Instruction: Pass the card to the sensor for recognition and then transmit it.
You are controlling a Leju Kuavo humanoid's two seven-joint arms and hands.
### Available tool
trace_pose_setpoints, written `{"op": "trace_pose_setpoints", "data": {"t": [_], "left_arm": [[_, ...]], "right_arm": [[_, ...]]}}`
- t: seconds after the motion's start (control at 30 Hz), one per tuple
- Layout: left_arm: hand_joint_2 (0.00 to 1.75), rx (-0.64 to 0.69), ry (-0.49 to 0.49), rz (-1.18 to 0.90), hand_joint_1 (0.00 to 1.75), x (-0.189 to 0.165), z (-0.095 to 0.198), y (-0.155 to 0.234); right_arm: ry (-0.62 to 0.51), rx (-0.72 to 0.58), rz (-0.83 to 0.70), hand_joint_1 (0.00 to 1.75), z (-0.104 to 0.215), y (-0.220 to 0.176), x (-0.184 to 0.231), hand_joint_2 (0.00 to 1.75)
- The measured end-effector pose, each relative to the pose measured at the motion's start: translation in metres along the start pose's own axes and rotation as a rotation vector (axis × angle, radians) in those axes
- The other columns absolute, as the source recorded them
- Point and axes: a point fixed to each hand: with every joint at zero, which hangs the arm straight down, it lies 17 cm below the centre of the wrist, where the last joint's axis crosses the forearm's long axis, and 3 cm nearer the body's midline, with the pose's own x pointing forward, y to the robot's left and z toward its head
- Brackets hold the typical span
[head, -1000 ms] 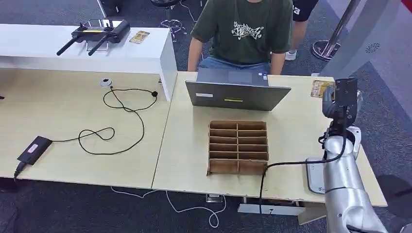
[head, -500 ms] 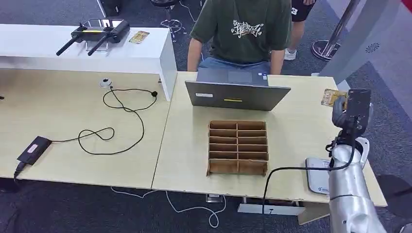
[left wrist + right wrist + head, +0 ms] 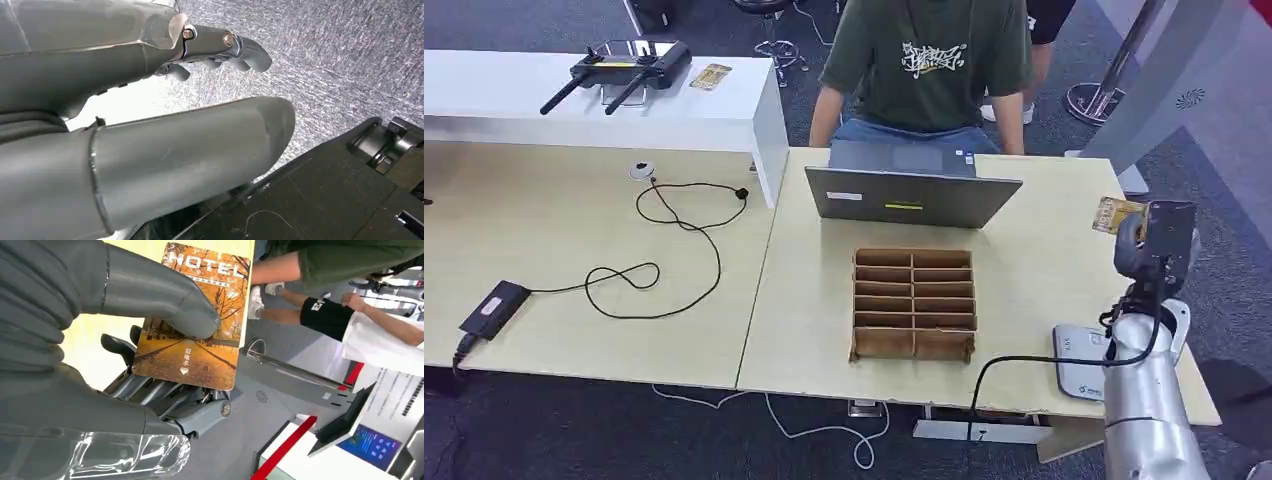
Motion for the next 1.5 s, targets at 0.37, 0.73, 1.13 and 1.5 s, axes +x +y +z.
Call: {"op": "trace_pose_setpoints", "data": {"t": [0.37,0.73,1.13,1.5], "left_arm": [[0.00,0.008,-0.006,-0.002,0.00,0.000,0.000,0.000],[0.00,0.019,-0.007,-0.005,0.00,0.000,0.000,0.001],[0.00,0.032,-0.009,-0.002,0.00,0.000,0.000,0.003],[0.00,0.039,-0.013,0.017,0.00,0.000,-0.001,0.004]], "right_arm": [[0.012,-0.025,-0.004,1.75,-0.002,-0.012,-0.004,1.75],[0.025,-0.043,0.009,1.75,-0.001,-0.024,-0.014,1.75],[0.043,-0.068,0.026,1.75,0.001,-0.041,-0.024,1.75],[0.061,-0.075,0.027,1.75,0.015,-0.054,-0.041,1.75]]}}
